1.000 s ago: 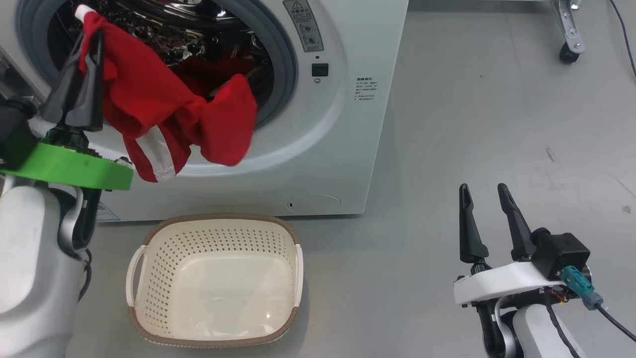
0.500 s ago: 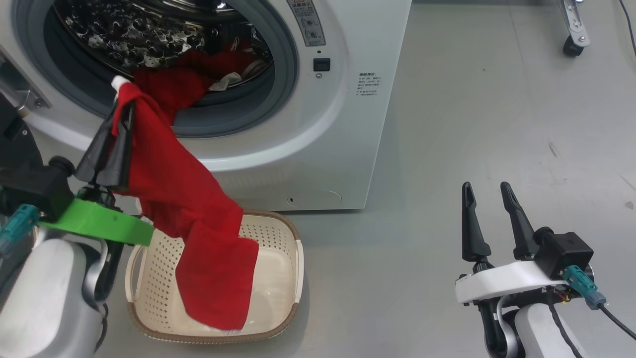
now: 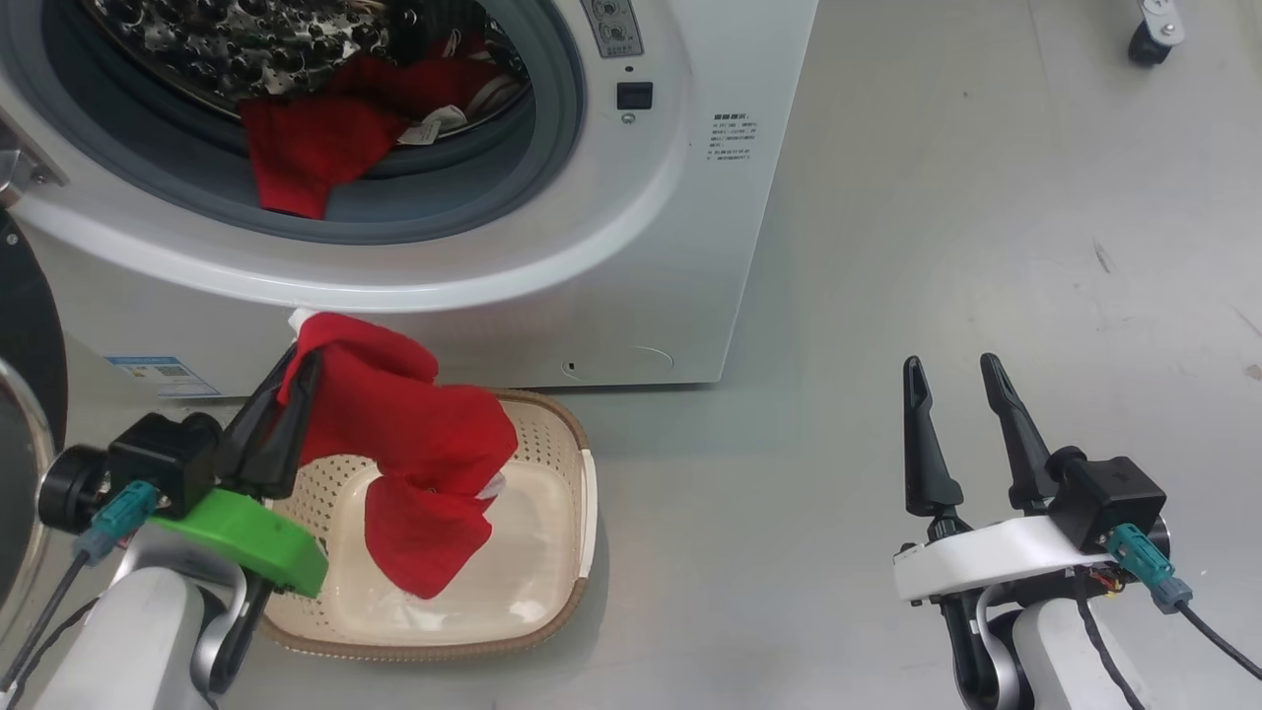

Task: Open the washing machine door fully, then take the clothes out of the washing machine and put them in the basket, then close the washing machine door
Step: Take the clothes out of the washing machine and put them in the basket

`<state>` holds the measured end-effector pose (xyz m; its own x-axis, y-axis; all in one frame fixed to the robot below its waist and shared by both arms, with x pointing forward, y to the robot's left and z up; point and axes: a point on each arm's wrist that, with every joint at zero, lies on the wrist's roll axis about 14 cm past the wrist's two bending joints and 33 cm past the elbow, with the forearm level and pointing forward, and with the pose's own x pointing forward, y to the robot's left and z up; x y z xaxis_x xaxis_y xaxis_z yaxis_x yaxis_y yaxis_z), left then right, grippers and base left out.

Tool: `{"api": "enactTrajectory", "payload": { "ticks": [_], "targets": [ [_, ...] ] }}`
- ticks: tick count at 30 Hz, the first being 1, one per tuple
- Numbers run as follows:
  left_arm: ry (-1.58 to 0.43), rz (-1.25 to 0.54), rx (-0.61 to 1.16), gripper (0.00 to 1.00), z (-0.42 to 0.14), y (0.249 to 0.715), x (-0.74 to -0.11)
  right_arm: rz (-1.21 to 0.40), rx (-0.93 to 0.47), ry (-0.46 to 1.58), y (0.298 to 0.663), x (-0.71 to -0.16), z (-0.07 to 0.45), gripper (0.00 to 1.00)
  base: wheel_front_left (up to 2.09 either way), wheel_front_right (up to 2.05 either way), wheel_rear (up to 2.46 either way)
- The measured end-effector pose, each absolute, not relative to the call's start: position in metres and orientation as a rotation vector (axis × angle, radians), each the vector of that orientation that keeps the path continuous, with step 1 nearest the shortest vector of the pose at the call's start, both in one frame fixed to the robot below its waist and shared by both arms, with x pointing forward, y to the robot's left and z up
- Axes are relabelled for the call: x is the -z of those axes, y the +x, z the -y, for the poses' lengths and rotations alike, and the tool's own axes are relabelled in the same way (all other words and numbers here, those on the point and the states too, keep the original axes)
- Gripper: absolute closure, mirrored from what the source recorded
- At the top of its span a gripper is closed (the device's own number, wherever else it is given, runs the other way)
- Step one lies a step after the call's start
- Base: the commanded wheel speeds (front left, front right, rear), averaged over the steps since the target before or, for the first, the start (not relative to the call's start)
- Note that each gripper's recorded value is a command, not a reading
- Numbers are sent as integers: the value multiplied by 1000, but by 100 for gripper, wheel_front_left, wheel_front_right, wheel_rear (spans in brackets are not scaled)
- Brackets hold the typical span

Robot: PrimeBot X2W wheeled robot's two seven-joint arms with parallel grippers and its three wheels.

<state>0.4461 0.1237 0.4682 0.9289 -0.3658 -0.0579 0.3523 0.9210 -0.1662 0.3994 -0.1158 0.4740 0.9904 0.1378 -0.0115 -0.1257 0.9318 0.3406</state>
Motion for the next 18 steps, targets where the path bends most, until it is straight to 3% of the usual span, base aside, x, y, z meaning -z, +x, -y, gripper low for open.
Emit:
{"api": "enactTrajectory", "payload": {
  "ticks": [18],
  "targets": [
    [-88, -529, 372, 100, -134, 423, -337, -92, -137, 333, 414, -450, 113, 0, 0, 0, 0]
  ]
}}
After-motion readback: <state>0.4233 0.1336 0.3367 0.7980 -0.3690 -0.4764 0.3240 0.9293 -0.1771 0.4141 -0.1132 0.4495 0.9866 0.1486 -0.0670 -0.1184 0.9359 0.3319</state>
